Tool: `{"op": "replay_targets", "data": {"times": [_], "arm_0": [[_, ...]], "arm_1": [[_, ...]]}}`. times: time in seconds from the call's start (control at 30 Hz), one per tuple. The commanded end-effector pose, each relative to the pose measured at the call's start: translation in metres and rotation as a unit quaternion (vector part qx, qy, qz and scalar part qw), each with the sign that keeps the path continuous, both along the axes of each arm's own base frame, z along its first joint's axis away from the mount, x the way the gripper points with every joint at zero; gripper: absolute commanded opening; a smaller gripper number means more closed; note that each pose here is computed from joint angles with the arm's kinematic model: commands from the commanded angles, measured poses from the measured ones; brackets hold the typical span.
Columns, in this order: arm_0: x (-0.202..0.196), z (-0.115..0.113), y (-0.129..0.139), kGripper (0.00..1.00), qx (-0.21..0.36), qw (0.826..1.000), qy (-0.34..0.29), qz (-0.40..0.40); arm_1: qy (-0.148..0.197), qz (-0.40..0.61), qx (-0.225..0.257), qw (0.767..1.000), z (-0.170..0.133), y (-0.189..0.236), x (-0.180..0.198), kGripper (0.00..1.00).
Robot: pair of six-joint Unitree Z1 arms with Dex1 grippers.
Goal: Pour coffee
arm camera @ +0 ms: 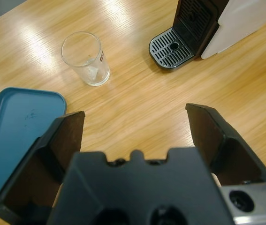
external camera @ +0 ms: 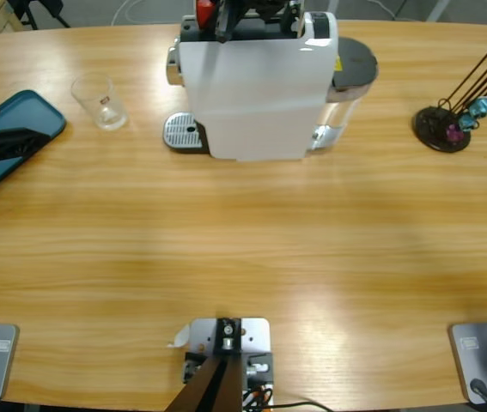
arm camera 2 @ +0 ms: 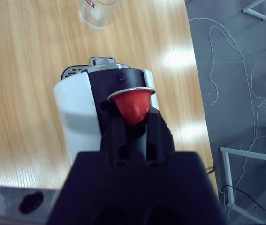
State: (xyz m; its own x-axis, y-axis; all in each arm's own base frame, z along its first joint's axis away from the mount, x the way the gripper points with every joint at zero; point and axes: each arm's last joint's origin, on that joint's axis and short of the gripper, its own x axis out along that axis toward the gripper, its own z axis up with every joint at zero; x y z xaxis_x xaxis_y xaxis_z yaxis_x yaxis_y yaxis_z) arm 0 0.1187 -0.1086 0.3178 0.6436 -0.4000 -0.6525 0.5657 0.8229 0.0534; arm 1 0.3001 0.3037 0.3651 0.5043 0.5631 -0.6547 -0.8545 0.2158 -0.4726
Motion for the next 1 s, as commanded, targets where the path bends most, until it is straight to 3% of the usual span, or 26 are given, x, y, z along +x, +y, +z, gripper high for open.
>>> {"op": "replay_targets", "data": {"times": [0.03, 0.07, 0.17, 0.23, 0.4, 0.47, 0.63, 0.8, 0.83, 0.87, 0.93, 0.97, 1.0], "arm_0": [[-0.001, -0.011, 0.0, 0.931, 0.008, 1.0, 0.013, 0.003], [-0.001, -0.011, 0.0, 0.931, 0.008, 1.0, 0.013, 0.003], [-0.001, -0.011, 0.0, 0.931, 0.008, 1.0, 0.013, 0.003], [-0.001, -0.011, 0.0, 0.931, 0.008, 1.0, 0.013, 0.003], [-0.001, -0.011, 0.0, 0.931, 0.009, 1.0, 0.013, 0.003], [-0.001, -0.011, 0.0, 0.931, 0.009, 1.0, 0.013, 0.003], [-0.001, -0.011, 0.0, 0.931, 0.01, 1.0, 0.014, 0.003], [-0.001, -0.011, 0.0, 0.931, 0.009, 1.0, 0.014, 0.002], [-0.001, -0.011, 0.0, 0.931, 0.009, 1.0, 0.014, 0.002], [-0.001, -0.011, 0.0, 0.931, 0.008, 1.0, 0.014, 0.002], [-0.001, -0.011, 0.0, 0.931, 0.008, 1.0, 0.014, 0.002], [-0.001, -0.011, 0.0, 0.931, 0.008, 1.0, 0.013, 0.002], [-0.001, -0.011, 0.0, 0.931, 0.008, 1.0, 0.014, 0.002]], "arm_1": [[0.049, -0.002, -0.046, 0.998, -0.033, 0.012, 0.001, 0.0], [0.054, -0.004, -0.048, 0.997, -0.033, 0.012, 0.001, 0.002], [0.077, -0.006, -0.064, 0.995, -0.034, 0.013, 0.002, 0.334], [0.086, -0.003, -0.067, 0.994, -0.034, 0.014, 0.002, 0.401], [0.099, 0.004, -0.067, 0.993, -0.035, 0.017, 0.003, 0.42], [0.104, 0.003, -0.067, 0.992, -0.035, 0.018, 0.004, 0.48], [0.1, 0.002, -0.065, 0.993, -0.031, 0.018, 0.004, 0.48], [0.081, -0.008, -0.016, 0.997, 0.008, 0.018, -0.013, 0.51], [0.076, -0.006, 0.0, 0.997, 0.02, 0.016, -0.019, 0.614], [0.069, -0.004, 0.019, 0.997, 0.035, 0.012, -0.027, 0.653], [0.052, 0.001, 0.056, 0.997, 0.065, 0.002, -0.045, 0.612], [0.045, -0.004, 0.07, 0.997, 0.077, -0.004, -0.052, 0.488], [0.039, -0.009, 0.086, 0.995, 0.09, -0.012, -0.058, 0.289]]}}
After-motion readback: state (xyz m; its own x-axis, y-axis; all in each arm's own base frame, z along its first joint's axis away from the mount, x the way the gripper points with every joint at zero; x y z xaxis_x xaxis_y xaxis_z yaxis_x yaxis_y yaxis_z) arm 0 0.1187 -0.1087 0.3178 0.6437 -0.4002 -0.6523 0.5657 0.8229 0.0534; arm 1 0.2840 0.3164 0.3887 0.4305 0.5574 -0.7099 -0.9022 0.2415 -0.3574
